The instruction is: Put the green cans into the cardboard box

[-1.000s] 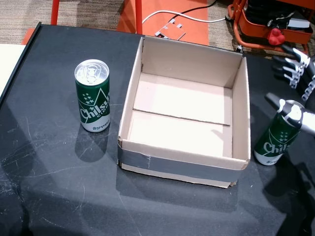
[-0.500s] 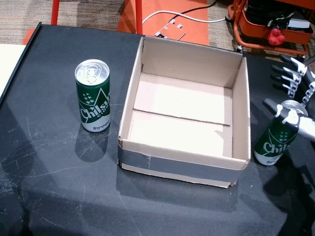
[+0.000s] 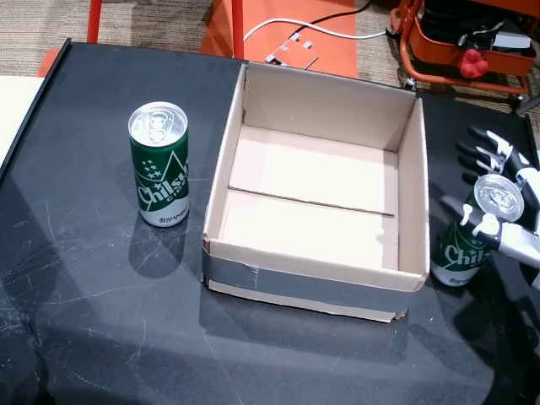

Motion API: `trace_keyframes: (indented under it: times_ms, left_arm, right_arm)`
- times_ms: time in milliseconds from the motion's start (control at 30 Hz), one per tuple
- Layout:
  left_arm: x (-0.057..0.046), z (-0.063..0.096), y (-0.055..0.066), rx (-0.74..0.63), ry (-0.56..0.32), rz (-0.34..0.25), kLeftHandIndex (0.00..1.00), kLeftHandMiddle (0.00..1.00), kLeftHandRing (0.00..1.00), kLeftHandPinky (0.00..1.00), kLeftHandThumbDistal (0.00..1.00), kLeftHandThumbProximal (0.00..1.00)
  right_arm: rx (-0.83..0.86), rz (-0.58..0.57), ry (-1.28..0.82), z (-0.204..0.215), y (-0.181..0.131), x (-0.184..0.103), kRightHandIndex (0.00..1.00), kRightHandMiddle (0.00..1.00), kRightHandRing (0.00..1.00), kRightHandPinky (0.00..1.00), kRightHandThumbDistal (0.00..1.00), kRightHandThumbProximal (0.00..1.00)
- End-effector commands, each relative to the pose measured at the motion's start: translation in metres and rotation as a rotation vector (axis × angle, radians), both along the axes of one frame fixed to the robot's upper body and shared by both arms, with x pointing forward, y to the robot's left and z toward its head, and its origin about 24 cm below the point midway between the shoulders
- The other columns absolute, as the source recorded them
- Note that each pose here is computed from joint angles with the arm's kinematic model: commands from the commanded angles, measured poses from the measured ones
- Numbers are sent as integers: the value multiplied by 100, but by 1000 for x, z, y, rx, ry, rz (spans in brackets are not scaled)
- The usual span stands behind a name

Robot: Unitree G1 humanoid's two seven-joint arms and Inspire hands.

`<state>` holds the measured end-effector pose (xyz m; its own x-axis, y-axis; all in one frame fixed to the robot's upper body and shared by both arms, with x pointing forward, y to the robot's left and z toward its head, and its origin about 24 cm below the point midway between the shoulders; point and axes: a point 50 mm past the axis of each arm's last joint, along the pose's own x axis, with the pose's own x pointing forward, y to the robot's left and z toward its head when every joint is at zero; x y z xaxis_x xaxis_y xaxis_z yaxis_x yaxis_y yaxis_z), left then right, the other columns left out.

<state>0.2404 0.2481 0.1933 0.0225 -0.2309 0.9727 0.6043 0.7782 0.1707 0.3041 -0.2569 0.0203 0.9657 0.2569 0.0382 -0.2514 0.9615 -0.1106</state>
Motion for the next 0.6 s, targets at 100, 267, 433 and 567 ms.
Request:
trace_keyframes:
  times_ms: [100, 267, 433, 567]
  left_arm:
    - [1, 1, 1, 10, -2, -22, 96, 96, 100, 100, 72, 58]
    - [1, 1, 0, 8, -4, -17, 97, 96, 100, 100, 72, 60]
    - [1, 0, 1, -10, -1, -11, 96, 96, 100, 100, 73, 60]
    - [1, -1, 1, -22, 7, -20, 96, 96, 100, 100, 76, 59]
  right_arm:
    - [-36, -16, 43, -8, -2, -5, 95, 92, 89, 94, 100, 69]
    - [-52, -35, 67, -11, -3, -6, 95, 92, 89, 94, 100, 71]
    - [-40, -44, 86, -14, -5, -7, 96, 93, 90, 94, 100, 70]
    - [-41, -53, 101, -15, -6, -7, 96, 93, 90, 94, 100, 70]
